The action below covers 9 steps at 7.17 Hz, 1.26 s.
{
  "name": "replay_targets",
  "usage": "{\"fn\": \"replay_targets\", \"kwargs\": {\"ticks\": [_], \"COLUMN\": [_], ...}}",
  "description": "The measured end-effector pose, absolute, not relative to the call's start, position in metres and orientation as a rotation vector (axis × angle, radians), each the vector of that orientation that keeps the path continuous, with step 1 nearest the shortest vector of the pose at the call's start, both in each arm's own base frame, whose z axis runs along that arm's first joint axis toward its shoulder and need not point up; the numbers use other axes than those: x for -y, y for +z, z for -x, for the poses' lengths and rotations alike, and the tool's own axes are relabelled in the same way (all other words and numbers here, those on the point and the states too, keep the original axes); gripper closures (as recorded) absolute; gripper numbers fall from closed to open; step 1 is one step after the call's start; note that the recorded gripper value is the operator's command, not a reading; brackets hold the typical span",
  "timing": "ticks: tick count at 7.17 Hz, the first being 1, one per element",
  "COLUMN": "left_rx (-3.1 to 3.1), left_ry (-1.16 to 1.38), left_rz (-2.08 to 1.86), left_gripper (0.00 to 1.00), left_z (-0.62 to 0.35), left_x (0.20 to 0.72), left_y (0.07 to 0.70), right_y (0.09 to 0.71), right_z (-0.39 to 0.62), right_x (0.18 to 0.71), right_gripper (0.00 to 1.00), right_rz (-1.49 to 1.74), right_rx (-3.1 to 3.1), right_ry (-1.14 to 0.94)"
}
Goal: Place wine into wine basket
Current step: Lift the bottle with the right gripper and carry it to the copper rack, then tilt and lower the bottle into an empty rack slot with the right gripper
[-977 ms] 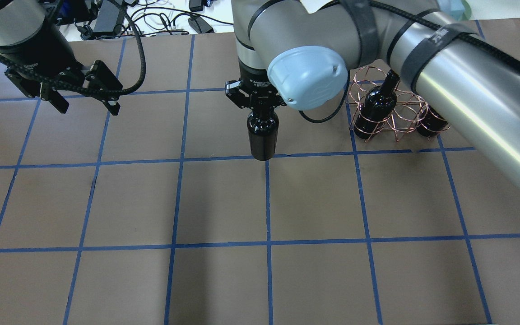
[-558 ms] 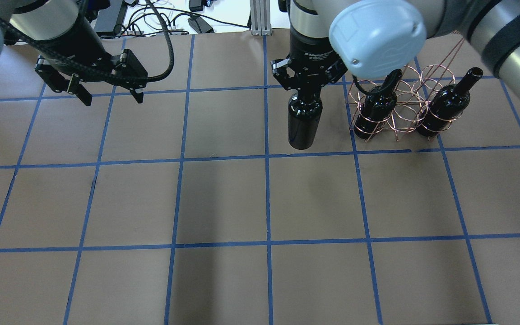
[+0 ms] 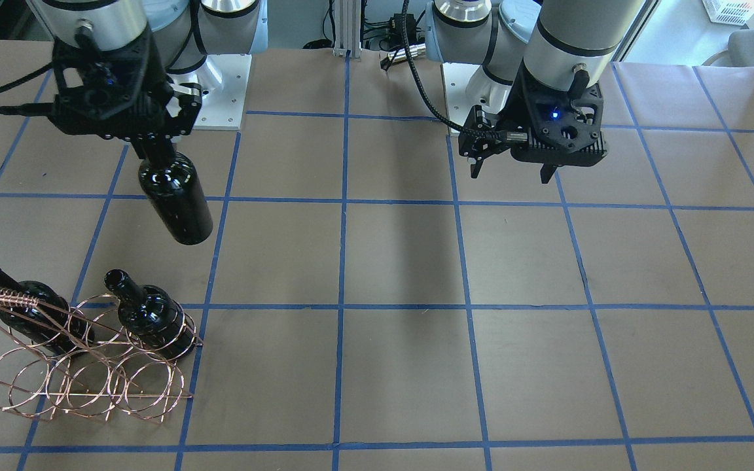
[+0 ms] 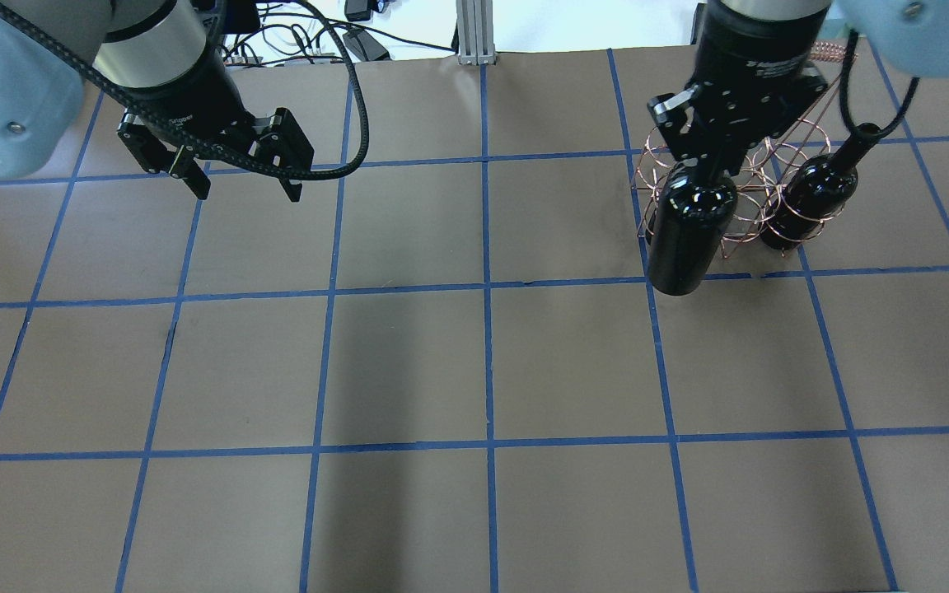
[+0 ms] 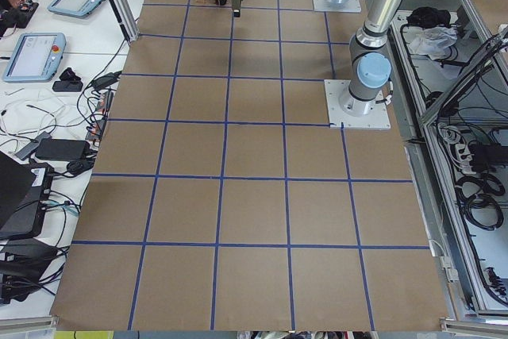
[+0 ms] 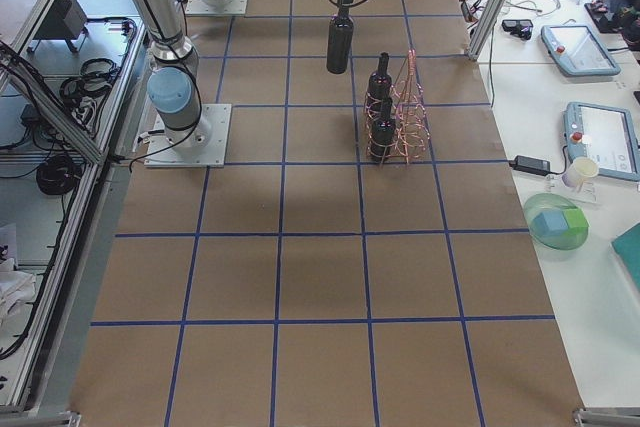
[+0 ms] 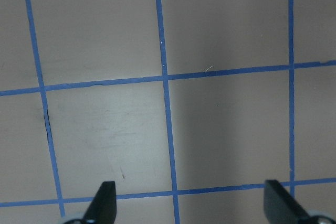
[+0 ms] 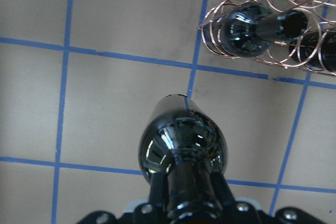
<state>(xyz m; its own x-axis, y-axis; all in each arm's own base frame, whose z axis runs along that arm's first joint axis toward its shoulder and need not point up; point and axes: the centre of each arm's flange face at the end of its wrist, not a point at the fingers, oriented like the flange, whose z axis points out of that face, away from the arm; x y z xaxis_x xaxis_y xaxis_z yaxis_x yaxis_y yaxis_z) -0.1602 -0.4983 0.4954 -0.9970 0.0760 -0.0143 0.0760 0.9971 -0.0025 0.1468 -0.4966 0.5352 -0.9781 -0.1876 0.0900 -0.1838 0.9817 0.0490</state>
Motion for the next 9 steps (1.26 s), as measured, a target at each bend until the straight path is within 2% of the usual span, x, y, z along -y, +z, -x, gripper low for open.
{"fn": "replay_targets", "kwargs": {"ticks": [4, 9], "left_rx": [-3.124, -3.125], "left_ry": [0.011, 0.004], "left_rz": [-0.155, -0.167], "left_gripper": [0.00, 0.00], "left_z": [0.161, 0.159], "left_x": [0.495, 0.494], "left_y": [0.493, 0.495], "right_y": [0.565, 0.536], "right_z": [-0.060, -0.047], "right_x": [0.514, 0.567], "right_gripper": [1.00, 1.00], "right_rz": [-0.455, -0.566], "right_rx": [2.975, 2.934], "right_ry": [0.011, 0.124]}}
